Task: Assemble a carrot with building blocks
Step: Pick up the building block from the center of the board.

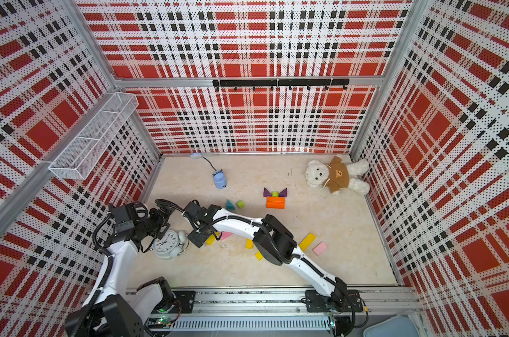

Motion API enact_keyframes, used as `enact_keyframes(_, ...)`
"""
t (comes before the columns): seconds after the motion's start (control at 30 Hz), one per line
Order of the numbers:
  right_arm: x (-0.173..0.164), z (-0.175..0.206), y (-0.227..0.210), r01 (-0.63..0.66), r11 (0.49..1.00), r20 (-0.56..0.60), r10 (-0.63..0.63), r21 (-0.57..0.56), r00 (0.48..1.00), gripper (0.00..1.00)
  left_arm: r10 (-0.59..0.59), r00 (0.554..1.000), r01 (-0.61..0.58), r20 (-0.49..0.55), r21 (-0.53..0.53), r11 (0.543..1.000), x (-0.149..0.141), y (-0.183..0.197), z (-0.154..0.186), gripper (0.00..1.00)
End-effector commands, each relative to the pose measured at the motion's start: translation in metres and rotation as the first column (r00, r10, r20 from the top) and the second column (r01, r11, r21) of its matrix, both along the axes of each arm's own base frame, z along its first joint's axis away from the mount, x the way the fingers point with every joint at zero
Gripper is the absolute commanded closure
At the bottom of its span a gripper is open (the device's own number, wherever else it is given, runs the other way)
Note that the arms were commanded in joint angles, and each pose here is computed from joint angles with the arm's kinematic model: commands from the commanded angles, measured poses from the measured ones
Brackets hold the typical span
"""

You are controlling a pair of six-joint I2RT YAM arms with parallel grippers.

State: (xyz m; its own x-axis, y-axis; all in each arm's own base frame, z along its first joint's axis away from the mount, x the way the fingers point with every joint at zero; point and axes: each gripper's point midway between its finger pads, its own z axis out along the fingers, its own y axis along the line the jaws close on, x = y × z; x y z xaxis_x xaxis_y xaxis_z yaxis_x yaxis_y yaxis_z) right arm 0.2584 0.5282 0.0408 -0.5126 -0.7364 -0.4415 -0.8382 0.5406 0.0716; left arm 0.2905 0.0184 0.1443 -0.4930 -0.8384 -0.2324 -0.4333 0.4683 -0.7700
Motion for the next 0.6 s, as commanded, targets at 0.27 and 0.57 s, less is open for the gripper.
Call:
enact_keyframes(0.27, 0.058, 0.092, -0.025, 0.224, 0.962, 0.047, -0.234, 0.156, 0.971, 0.15, -0.134, 0.985, 0.131, 0.110, 0.031, 0.991, 0.004, -0.030, 0.024, 0.00)
enact_keyframes(0.57, 0.094, 0.109, -0.076, 0.384, 0.911, 0.076, -0.398, 0.151, 0.914, 0.15, -0.211, 0.968, 0.206, 0.137, 0.051, 0.977, 0.004, -0.051, 0.032, 0.01)
